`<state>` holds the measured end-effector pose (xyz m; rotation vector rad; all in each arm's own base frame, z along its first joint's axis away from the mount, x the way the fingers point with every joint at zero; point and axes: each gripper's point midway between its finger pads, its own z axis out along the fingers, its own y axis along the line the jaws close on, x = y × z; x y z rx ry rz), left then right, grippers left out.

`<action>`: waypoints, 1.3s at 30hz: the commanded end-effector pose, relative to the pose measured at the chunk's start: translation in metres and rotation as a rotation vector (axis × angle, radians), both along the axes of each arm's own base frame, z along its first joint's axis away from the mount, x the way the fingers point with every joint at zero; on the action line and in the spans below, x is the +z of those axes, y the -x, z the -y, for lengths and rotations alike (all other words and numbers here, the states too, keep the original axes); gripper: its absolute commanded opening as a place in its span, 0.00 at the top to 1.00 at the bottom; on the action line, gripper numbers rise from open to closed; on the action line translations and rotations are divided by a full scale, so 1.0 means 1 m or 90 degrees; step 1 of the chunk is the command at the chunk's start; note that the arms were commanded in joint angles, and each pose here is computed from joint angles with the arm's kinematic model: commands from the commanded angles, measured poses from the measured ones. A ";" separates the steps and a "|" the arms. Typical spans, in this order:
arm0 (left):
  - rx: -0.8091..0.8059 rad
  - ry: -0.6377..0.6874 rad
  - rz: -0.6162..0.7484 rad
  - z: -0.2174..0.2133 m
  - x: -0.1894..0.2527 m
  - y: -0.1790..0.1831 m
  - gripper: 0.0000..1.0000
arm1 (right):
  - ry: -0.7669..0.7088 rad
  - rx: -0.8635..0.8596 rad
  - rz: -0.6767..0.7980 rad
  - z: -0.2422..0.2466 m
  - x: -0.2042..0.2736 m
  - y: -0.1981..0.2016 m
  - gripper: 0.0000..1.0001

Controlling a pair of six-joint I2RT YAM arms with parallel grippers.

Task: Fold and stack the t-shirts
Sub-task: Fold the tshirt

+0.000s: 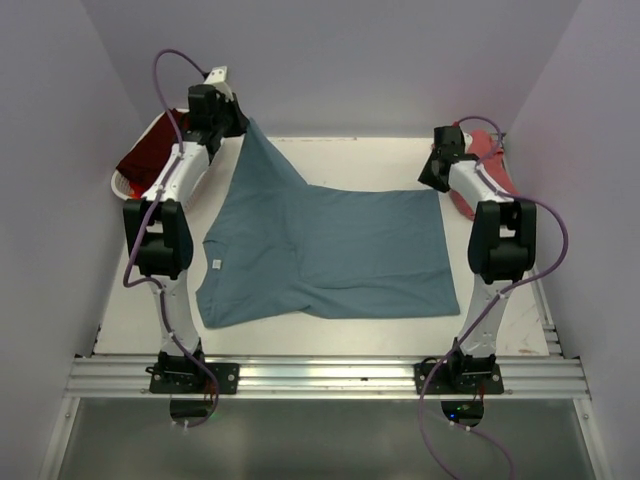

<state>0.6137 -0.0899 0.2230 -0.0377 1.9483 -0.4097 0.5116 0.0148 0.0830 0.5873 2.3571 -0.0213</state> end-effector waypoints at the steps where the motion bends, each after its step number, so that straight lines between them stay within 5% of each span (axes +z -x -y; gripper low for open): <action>1: -0.004 0.004 0.033 -0.001 0.026 -0.003 1.00 | 0.014 -0.063 -0.018 0.024 -0.010 -0.010 0.60; 13: -0.007 0.002 0.018 0.001 0.015 -0.007 1.00 | 0.000 -0.048 -0.044 0.032 -0.041 -0.031 0.62; 23: -0.007 -0.004 -0.001 0.000 0.001 -0.010 1.00 | -0.007 -0.061 -0.070 0.050 -0.066 -0.029 0.86; 25: -0.008 -0.006 -0.004 0.000 0.000 -0.010 1.00 | -0.009 -0.062 -0.070 0.051 -0.066 -0.031 0.82; 29: -0.009 -0.006 -0.003 0.000 0.000 -0.010 1.00 | 0.005 -0.065 -0.065 0.056 -0.058 -0.030 0.55; 39: -0.006 -0.011 -0.002 -0.001 0.001 -0.010 1.00 | 0.000 -0.026 -0.013 0.050 -0.025 -0.038 0.56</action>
